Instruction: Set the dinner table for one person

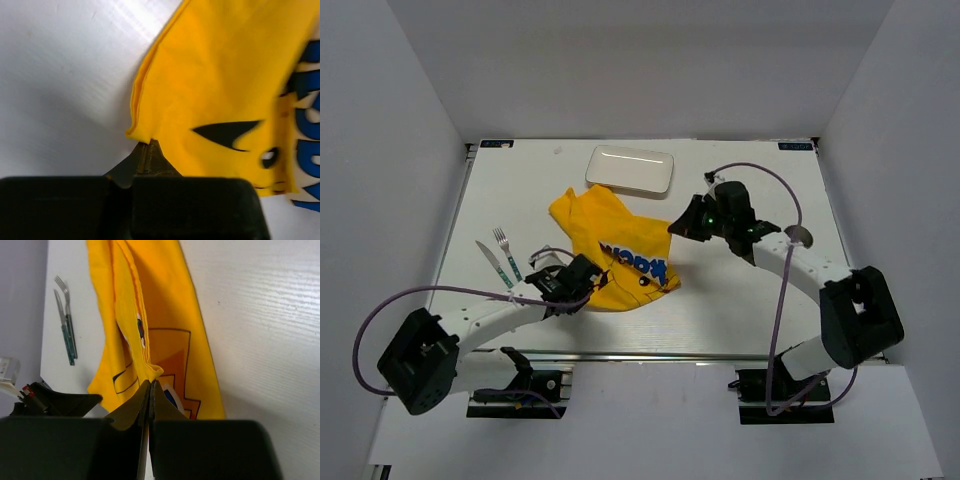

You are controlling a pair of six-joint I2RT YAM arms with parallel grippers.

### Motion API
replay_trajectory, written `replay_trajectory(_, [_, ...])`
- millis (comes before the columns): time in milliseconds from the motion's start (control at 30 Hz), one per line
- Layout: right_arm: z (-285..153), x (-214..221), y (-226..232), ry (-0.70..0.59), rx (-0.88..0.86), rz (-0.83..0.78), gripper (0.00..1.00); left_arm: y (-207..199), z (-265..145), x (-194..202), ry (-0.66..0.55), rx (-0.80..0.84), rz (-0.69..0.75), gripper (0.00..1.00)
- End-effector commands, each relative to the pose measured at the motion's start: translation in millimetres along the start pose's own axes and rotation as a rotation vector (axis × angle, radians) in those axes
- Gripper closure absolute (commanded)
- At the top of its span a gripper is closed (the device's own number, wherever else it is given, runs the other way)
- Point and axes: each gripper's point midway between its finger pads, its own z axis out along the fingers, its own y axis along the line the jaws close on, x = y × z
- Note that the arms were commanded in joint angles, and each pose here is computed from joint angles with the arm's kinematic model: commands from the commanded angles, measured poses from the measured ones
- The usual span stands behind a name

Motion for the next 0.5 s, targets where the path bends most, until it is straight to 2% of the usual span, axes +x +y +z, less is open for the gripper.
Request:
replay_trajectory(0, [-33.9, -42.8, 39.3, -0.133, -0.072, -0.053, 1.0, -28.8, -45.3, -62.3, -0.19, 0.068, 0.044, 1.0])
replay_trajectory(33, [-42.3, -50.9, 46.7, -0.161, -0.076, -0.063, 1.0, -56.8, -72.3, -87.3, -0.246, 0.139, 0.022, 1.0])
replay_trajectory(133, [-85.9, -88.0, 70.0, -0.276, -0.056, -0.089, 1.0, -86.2, -121.4, -138.2, -0.392, 0.203, 0.025, 1.0])
replay_trajectory(167, [-108.2, -104.4, 80.1, -0.346, -0.046, -0.109, 1.0, -106.1, -156.4, -166.5, -0.455, 0.261, -0.024, 1.0])
replay_trajectory(233, [-147.9, -132.3, 102.7, -0.428, -0.03, -0.127, 1.0, -123.5, -182.5, -192.7, -0.518, 0.277, -0.019, 1.0])
replay_trajectory(267, [-170.1, -145.0, 110.0, -0.492, -0.008, -0.148, 1.0, -139.0, -216.0, -214.5, -0.552, 0.333, -0.067, 1.0])
replay_trajectory(300, [-202.0, -167.9, 131.0, -0.578, -0.017, -0.164, 1.0, -144.8, -231.1, -226.7, -0.582, 0.349, -0.086, 1.0])
replay_trajectory(333, [-212.6, -169.8, 129.5, -0.575, 0.02, -0.164, 1.0, -153.0, -236.9, -235.5, -0.603, 0.347, -0.07, 1.0])
replay_trajectory(367, [-225.9, -180.0, 131.0, -0.613, 0.057, -0.165, 1.0, -164.6, -264.2, -251.9, -0.631, 0.406, -0.112, 1.0])
replay_trajectory(467, [-248.9, -203.1, 132.0, -0.652, 0.146, -0.166, 1.0, -184.9, -274.3, -269.6, -0.665, 0.421, -0.102, 1.0])
